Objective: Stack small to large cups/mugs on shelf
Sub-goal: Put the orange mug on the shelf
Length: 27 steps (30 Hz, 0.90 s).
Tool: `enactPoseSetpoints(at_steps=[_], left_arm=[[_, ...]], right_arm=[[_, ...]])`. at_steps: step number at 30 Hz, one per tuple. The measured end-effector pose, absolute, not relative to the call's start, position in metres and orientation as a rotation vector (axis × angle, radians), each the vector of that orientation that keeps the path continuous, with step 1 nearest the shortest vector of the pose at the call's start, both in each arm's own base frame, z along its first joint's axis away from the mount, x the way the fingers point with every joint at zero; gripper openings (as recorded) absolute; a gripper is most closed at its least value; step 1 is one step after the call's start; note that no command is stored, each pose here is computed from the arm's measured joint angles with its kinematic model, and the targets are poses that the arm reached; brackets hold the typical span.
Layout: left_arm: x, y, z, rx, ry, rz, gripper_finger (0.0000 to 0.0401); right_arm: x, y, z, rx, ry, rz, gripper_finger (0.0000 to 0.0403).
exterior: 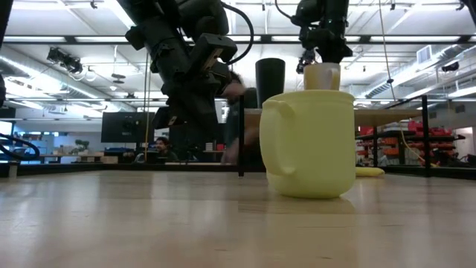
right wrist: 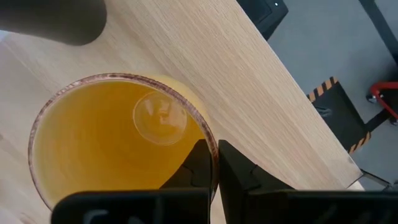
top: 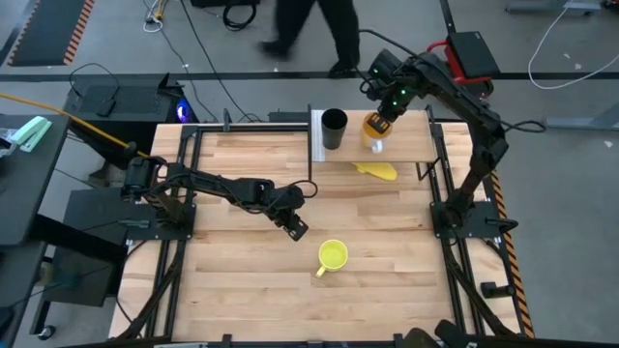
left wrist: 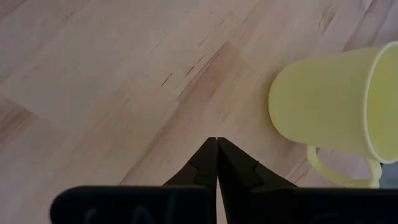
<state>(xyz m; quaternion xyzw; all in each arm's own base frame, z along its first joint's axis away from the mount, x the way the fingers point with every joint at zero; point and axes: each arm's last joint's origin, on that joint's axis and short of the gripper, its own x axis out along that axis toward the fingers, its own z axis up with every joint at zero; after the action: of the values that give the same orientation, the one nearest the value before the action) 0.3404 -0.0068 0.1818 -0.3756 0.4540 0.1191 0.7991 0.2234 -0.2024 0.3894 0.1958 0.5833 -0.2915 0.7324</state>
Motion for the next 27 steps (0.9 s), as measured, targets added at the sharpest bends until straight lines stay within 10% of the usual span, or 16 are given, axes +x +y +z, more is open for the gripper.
enactPoseSetpoints(at_steps=[27], left_arm=[[0.3404, -0.0072, 0.1818, -0.804, 0.974, 0.254, 0.0024]], right_arm=[[0.2292, -0.2103, 0.3796, 0.454, 1.313, -0.650, 0.0021]])
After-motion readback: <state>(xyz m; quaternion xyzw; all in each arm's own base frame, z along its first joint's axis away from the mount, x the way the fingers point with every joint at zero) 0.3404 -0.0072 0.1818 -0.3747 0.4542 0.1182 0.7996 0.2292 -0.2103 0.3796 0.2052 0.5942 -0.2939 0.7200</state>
